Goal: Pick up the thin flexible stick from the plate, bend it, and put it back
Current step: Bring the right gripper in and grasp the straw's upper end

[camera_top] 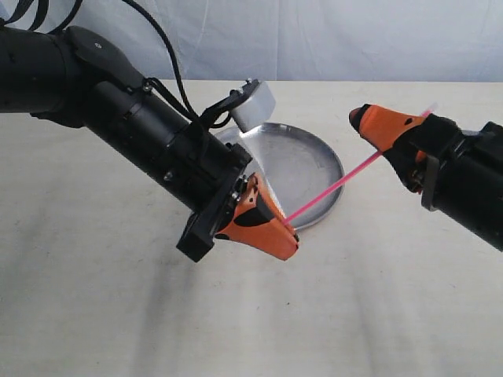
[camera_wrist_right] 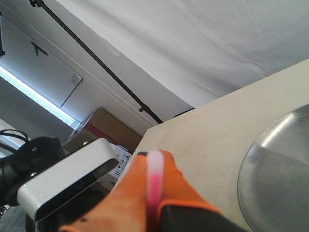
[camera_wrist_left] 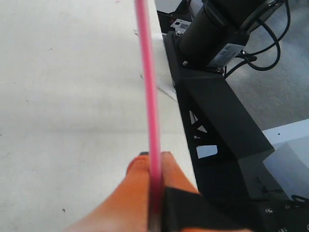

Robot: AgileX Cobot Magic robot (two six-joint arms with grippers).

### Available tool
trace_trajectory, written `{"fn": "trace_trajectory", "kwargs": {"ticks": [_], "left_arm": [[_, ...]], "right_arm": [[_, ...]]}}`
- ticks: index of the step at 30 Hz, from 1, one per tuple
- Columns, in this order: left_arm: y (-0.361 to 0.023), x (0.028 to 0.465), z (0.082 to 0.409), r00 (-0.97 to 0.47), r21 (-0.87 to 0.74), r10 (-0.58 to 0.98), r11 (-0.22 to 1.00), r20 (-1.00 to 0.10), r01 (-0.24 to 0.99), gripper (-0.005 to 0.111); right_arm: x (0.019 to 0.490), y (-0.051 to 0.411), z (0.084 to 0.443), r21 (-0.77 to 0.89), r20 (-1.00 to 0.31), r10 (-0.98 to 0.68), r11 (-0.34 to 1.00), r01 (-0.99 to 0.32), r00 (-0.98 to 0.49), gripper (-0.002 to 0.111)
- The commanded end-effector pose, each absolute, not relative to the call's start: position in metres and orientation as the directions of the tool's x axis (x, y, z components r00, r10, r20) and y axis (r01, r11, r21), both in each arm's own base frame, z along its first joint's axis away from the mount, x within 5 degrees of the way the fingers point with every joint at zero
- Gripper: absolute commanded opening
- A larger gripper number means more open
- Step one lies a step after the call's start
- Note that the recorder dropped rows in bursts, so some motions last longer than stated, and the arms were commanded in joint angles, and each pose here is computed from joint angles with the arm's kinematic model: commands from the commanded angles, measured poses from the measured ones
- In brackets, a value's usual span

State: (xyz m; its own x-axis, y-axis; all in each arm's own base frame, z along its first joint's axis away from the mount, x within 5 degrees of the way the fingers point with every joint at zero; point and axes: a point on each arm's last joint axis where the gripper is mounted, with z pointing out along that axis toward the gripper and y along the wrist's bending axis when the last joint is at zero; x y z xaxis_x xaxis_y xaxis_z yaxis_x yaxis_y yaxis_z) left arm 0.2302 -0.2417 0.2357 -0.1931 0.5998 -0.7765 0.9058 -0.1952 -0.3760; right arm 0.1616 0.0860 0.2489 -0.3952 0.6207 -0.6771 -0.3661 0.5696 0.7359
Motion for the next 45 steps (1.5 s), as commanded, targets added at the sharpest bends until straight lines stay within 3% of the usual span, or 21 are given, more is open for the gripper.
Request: {"fn": "trace_trajectory", "kwargs": {"ticks": [1, 13, 25, 45], "left_arm": [[-0.245, 0.228, 0.242, -0.192, -0.368, 0.564, -0.216, -0.803, 0.904, 0.000], [-0.245, 0.228, 0.242, -0.159, -0.336, 0.551, -0.237, -0.819, 0.911, 0.000], [-0.259, 0.221, 0.251, -0.090, -0.241, 0.431, -0.312, -0.898, 0.919, 0.000], [-0.260, 0.218, 0.274, -0.018, -0.114, 0.286, -0.322, -0.958, 0.940, 0.000]], "right_arm": [[0.161, 0.087, 0.246, 0.701, -0.713, 0.570, 0.605, -0.378, -0.409, 0.000], [0.160, 0.087, 0.241, 0.683, -0.725, 0.534, 0.641, -0.351, -0.435, 0.000], [0.160, 0.087, 0.238, 0.668, -0.734, 0.511, 0.662, -0.340, -0.447, 0.000], [0.159, 0.088, 0.234, 0.617, -0.769, 0.444, 0.702, -0.355, -0.459, 0.000]]}}
